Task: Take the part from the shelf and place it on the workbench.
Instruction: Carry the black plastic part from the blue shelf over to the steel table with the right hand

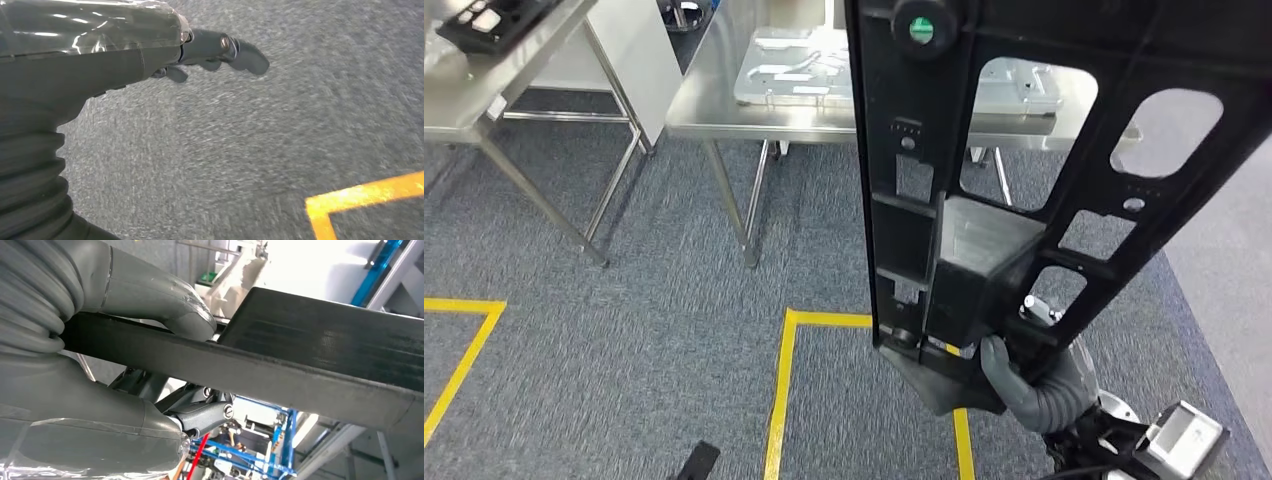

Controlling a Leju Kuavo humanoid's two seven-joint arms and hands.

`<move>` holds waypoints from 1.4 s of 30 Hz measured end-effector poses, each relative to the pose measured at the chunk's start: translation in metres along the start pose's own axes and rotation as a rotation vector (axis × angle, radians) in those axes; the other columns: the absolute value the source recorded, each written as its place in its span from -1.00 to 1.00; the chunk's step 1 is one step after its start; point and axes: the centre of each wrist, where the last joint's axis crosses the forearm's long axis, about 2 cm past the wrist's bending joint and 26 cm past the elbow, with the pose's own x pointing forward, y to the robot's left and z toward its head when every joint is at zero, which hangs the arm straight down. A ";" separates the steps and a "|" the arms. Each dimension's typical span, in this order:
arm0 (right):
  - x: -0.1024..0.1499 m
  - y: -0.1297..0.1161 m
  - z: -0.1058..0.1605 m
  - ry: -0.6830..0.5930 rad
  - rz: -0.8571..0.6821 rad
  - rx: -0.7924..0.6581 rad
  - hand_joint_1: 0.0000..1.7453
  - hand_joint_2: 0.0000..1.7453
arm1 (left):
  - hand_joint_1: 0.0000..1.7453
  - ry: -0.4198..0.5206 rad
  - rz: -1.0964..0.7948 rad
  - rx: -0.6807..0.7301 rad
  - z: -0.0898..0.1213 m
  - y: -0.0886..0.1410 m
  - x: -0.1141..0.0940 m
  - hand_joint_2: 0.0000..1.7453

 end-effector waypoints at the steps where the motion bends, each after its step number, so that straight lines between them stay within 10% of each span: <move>1: 0.000 0.000 -0.001 -0.002 0.000 0.000 1.00 1.00 | -1.00 -0.001 0.000 0.002 0.000 0.001 0.001 1.00; 42: -0.004 -0.003 -0.007 -0.016 -0.008 0.021 1.00 1.00 | -1.00 0.007 0.012 0.017 0.000 0.002 -0.002 1.00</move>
